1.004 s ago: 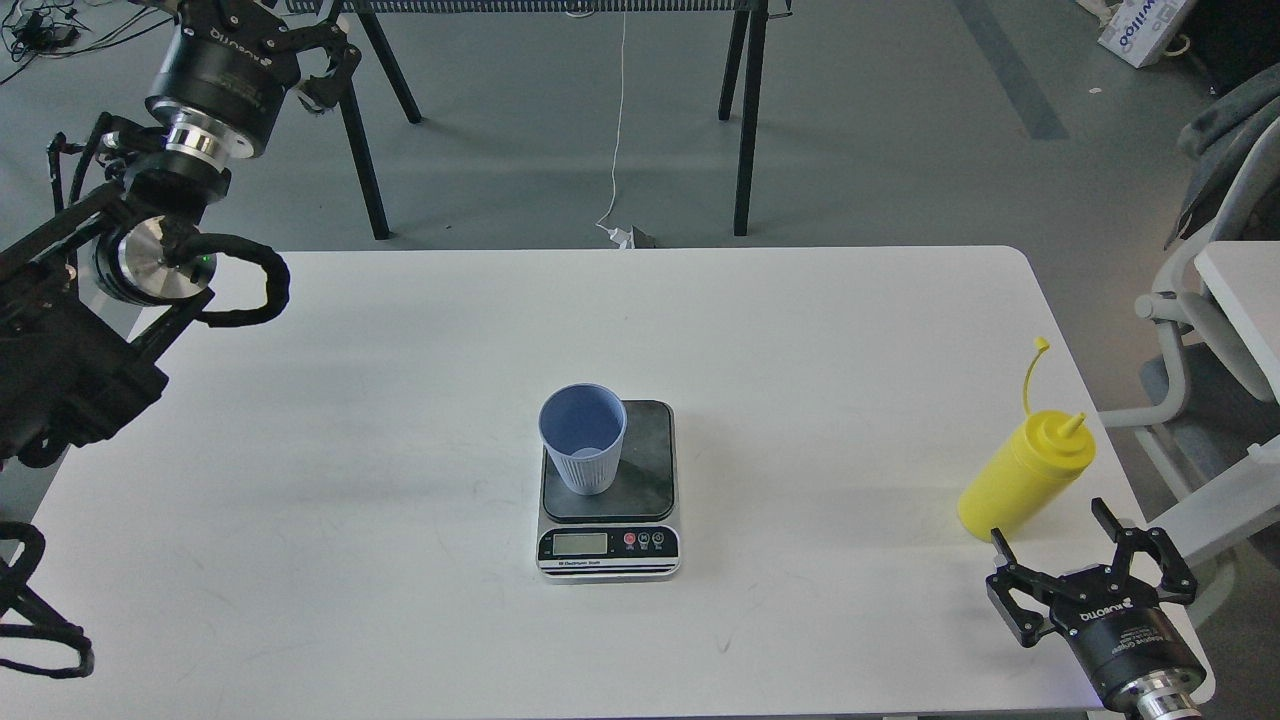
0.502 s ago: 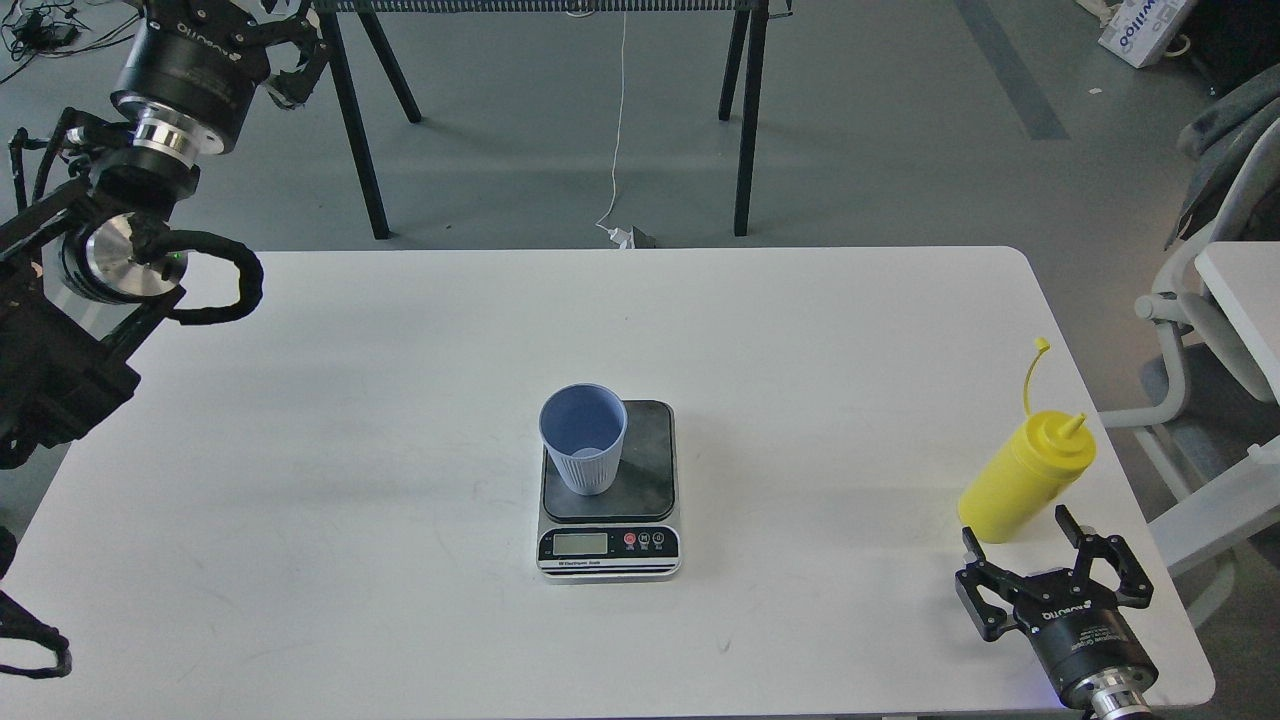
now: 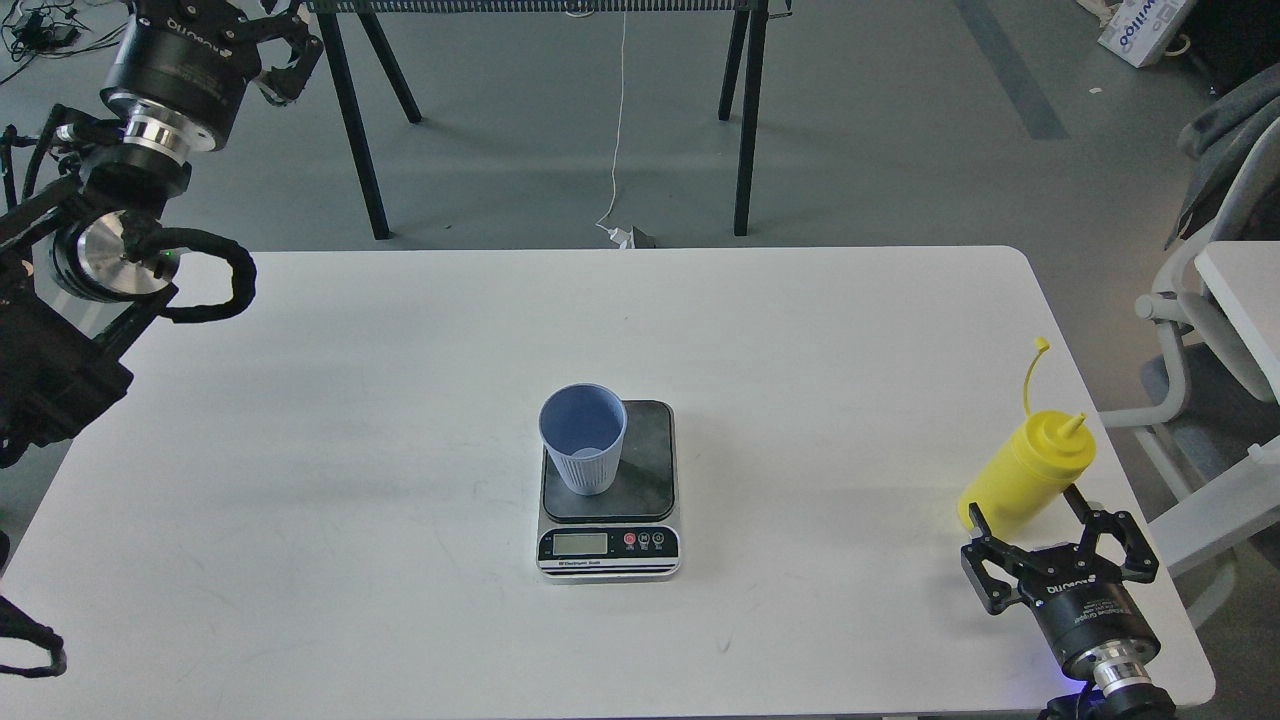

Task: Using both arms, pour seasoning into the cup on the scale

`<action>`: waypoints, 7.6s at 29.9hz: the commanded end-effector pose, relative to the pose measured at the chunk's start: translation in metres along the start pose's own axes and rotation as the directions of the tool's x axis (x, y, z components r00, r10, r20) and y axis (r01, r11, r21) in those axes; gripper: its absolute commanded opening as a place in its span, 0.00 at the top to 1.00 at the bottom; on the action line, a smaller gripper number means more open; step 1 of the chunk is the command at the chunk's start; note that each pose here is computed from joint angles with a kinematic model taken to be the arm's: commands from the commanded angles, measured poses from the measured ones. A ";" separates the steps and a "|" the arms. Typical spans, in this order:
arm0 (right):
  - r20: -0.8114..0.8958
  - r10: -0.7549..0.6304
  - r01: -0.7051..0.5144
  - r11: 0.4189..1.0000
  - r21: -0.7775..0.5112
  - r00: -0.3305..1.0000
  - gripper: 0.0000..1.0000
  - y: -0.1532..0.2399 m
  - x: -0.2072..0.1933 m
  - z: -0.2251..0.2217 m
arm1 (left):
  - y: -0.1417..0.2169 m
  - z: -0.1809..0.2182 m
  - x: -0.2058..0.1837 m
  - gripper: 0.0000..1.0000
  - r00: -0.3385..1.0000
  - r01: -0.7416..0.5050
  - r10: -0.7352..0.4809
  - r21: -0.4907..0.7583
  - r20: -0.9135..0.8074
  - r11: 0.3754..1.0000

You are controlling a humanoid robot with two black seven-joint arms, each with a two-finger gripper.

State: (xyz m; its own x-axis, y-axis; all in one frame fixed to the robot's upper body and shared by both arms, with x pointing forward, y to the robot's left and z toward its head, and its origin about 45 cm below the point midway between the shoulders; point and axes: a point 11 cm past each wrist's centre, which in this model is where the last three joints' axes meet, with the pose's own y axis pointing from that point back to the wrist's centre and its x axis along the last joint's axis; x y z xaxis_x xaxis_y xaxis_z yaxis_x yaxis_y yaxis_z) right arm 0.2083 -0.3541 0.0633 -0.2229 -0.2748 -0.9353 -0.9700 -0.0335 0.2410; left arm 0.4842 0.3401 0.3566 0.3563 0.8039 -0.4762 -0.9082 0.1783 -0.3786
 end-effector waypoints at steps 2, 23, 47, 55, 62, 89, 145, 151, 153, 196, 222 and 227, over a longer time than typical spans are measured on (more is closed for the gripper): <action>0.009 -0.005 0.004 1.000 0.024 1.000 0.06 -0.012 -0.002 -0.006 | 0.001 0.000 0.001 0.00 1.000 -0.002 0.001 0.003 0.002 1.000; -0.022 -0.031 0.031 0.999 -0.005 0.999 0.27 -0.041 -0.011 -0.012 | 0.001 0.006 0.004 0.00 1.000 -0.004 0.004 -0.007 0.018 1.000; -0.443 -0.557 0.459 0.831 -0.315 0.703 0.67 -0.130 -0.246 -0.029 | 0.002 0.015 0.007 0.00 0.999 -0.007 0.008 -0.013 0.033 1.000; -0.718 -0.631 0.345 0.770 -0.537 0.293 0.69 -0.156 -0.339 0.024 | 0.003 0.020 0.010 0.00 0.999 -0.006 0.006 -0.005 0.050 1.000; -0.772 -0.630 0.244 0.737 -0.630 -0.088 0.69 -0.161 -0.355 0.095 | 0.002 0.029 0.012 0.00 0.998 -0.007 0.008 -0.019 0.062 1.000; -0.328 -0.343 0.051 0.619 -0.784 -0.880 0.70 -0.157 -0.298 0.272 | 0.001 0.032 0.012 0.00 0.998 -0.005 0.006 -0.027 0.062 1.000; -0.727 -0.399 0.216 0.916 -0.337 0.559 0.68 -0.179 -0.265 -0.030 | 0.002 0.040 0.015 0.00 0.997 -0.011 0.014 -0.041 0.071 0.999; -0.439 -0.316 0.214 0.940 -0.266 0.841 0.68 -0.147 -0.200 -0.041 | 0.002 0.042 0.017 0.00 0.998 -0.022 0.026 -0.054 0.064 0.998; -0.337 -0.323 0.253 0.939 -0.235 0.885 0.67 -0.134 -0.182 -0.048 | 0.003 0.046 0.018 0.00 0.998 -0.028 0.032 -0.068 0.056 0.997; 0.120 -0.012 0.021 0.997 -0.077 0.993 0.03 -0.049 -0.017 0.013 | 0.004 0.062 0.024 0.00 0.998 -0.059 0.060 -0.133 0.007 0.989; -0.258 0.011 0.035 0.984 0.175 0.966 0.01 0.000 -0.029 -0.132 | 0.006 0.070 0.028 0.00 0.998 -0.063 0.067 -0.138 0.021 0.988; -0.302 -0.094 0.170 0.957 0.234 0.949 0.01 -0.043 -0.078 -0.162 | 0.007 0.055 0.028 0.00 0.997 -0.071 0.073 -0.082 0.023 0.994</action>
State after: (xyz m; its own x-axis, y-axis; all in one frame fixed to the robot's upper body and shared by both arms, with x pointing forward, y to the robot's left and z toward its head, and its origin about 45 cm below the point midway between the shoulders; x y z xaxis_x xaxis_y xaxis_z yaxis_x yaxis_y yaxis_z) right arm 0.2541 -0.4806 0.1448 -0.1481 -0.5283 -0.8360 -0.9863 0.1408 0.0858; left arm 0.4747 0.3994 0.3939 0.2931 0.8239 -0.4851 -0.8938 0.0559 -0.4450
